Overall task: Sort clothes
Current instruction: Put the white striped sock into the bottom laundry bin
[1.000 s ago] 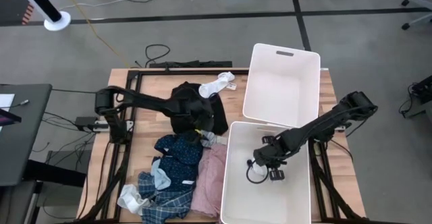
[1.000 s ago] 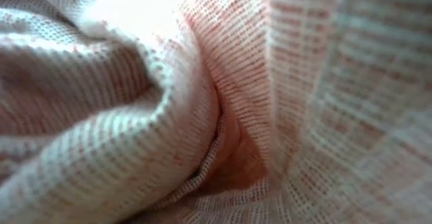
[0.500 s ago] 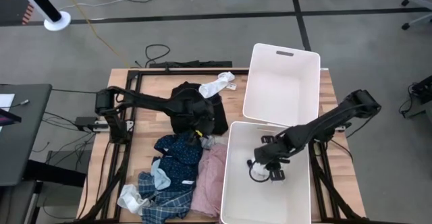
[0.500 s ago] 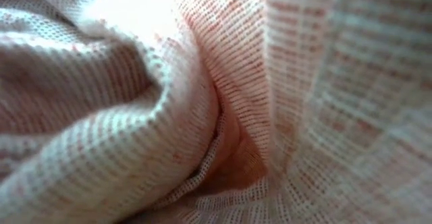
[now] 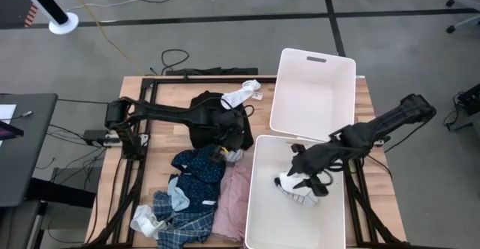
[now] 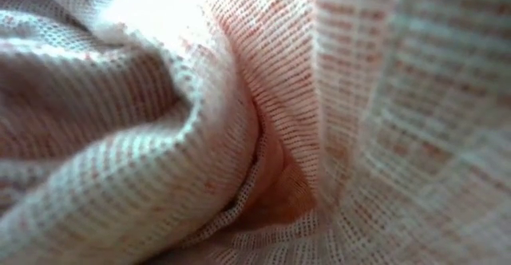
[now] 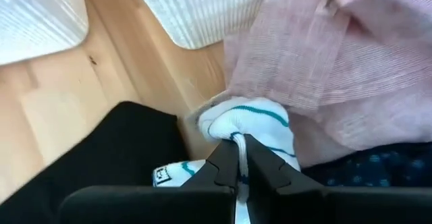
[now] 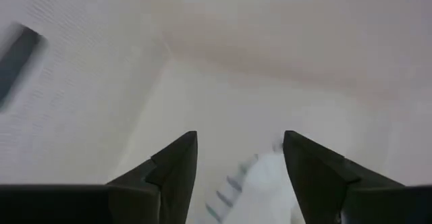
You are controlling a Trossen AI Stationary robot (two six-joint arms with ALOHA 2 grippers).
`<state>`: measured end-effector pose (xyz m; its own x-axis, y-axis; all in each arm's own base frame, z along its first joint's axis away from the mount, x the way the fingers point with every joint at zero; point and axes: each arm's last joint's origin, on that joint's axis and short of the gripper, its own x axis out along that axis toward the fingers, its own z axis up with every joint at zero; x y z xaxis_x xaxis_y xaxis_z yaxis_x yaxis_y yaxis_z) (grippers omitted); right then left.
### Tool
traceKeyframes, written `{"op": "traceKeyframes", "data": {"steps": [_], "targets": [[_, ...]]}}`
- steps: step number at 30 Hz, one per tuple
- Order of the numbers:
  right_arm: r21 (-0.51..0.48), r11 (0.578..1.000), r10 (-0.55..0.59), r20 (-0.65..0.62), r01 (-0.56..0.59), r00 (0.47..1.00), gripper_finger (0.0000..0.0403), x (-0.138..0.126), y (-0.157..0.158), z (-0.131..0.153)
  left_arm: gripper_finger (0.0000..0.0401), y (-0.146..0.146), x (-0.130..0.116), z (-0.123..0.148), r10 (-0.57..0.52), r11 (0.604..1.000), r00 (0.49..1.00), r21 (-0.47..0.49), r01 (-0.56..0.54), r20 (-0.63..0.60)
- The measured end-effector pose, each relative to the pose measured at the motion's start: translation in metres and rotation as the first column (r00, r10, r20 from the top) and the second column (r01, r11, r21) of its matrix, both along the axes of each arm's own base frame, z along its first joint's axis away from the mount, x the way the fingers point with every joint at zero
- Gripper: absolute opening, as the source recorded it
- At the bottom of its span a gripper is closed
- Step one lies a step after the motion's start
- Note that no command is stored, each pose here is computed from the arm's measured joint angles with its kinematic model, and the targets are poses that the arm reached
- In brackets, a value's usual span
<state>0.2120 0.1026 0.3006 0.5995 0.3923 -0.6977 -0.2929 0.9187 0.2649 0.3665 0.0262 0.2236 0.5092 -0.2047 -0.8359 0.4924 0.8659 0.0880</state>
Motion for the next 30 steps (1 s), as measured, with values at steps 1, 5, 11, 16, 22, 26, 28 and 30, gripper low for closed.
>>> {"op": "traceKeyframes", "data": {"steps": [1, 5, 11, 16, 22, 26, 28, 30], "targets": [[0.001, 1.000, 0.015, 0.039, -0.015, 0.999, 0.0235, -0.002, 0.000, 0.004, 0.0001, -0.001, 0.001, 0.005, 0.003, 1.000, 1.000, 0.013, -0.003, -0.007], [-0.036, 0.999, 0.043, 0.184, -0.037, 0.982, 0.0235, -0.008, -0.001, 0.019, 0.0001, -0.006, 0.002, 0.025, 0.015, 0.997, 0.999, 0.070, -0.013, -0.035], [-0.118, 0.993, 0.061, 0.312, -0.025, 0.948, 0.0235, -0.009, -0.004, 0.030, 0.0001, -0.012, 0.002, 0.055, 0.035, 0.989, 0.997, 0.147, -0.025, -0.064], [-0.165, 0.986, 0.074, 0.400, -0.007, 0.913, 0.0235, -0.002, -0.007, 0.035, 0.0001, -0.017, -0.001, 0.084, 0.047, 0.981, 0.998, 0.192, -0.038, -0.046], [-0.203, 0.978, 0.046, 0.465, 0.056, 0.884, 0.0235, 0.005, -0.015, 0.040, 0.0000, -0.023, -0.016, 0.127, 0.057, 0.973, 0.997, 0.219, -0.067, 0.052], [-0.216, 0.971, 0.022, 0.496, 0.099, 0.868, 0.0234, 0.008, -0.021, 0.042, 0.0000, -0.025, -0.033, 0.155, 0.080, 0.967, 0.987, 0.231, -0.112, 0.143], [-0.213, 0.970, 0.008, 0.516, 0.119, 0.857, 0.0234, 0.010, -0.025, 0.044, 0.0000, -0.026, -0.042, 0.168, 0.088, 0.965, 0.976, 0.228, -0.134, 0.201], [-0.216, 0.967, 0.001, 0.536, 0.136, 0.844, 0.0234, 0.012, -0.028, 0.046, 0.0000, -0.027, -0.050, 0.180, 0.091, 0.964, 0.962, 0.221, -0.150, 0.259]]}}
